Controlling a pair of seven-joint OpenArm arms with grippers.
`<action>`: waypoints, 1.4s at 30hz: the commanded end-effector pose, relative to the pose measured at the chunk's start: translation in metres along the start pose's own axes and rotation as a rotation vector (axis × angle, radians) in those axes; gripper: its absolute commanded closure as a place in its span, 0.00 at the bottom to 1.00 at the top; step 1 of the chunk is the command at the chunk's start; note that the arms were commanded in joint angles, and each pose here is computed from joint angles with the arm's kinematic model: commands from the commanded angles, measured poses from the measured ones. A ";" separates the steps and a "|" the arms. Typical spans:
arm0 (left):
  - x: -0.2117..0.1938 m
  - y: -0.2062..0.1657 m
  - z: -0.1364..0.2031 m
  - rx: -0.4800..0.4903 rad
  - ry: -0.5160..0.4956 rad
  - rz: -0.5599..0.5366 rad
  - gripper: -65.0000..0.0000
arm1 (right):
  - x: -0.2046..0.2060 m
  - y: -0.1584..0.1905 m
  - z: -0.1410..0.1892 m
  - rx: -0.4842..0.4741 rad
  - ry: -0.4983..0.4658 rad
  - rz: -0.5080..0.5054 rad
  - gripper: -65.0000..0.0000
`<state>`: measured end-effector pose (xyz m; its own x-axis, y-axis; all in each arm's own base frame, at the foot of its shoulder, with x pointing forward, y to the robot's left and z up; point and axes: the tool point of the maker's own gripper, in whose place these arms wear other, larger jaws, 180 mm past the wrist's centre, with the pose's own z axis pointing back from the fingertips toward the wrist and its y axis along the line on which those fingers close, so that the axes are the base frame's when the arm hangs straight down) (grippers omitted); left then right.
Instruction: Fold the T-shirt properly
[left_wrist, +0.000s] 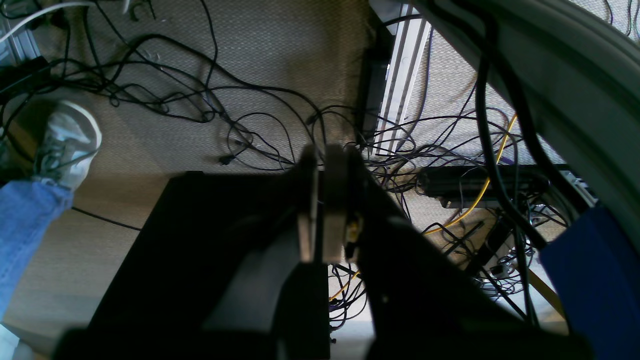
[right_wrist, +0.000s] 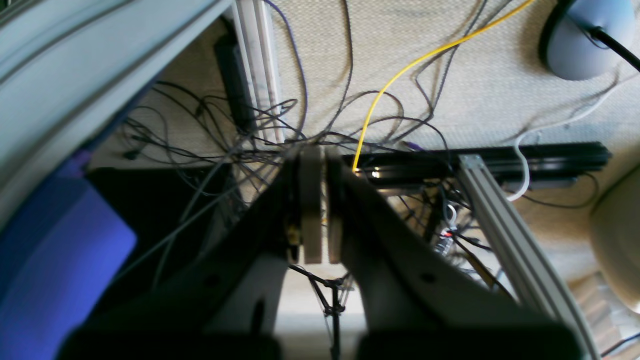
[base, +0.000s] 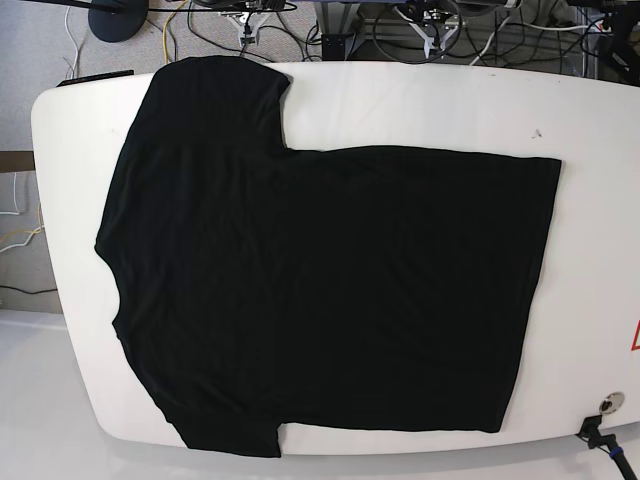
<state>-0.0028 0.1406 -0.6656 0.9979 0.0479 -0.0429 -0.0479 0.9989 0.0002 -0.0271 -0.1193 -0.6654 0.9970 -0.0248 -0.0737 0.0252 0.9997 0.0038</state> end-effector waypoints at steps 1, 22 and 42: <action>0.008 -0.001 0.000 0.002 -0.020 -0.004 1.00 | 0.003 0.003 0.000 0.012 -0.013 0.004 0.99; 0.005 0.000 0.000 0.003 -0.007 -0.009 1.00 | -0.003 0.001 0.000 0.007 -0.005 -0.003 1.00; 0.013 -0.002 0.001 -0.015 -0.029 -0.002 1.00 | -0.003 0.004 0.000 0.020 -0.003 -0.004 0.99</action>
<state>0.0099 0.1387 -0.6655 0.9986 0.0515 -0.0141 -0.0517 0.9986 -0.0140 -0.0289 -0.1146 -0.6653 0.9973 -0.0289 -0.0681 0.0306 0.9992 0.0243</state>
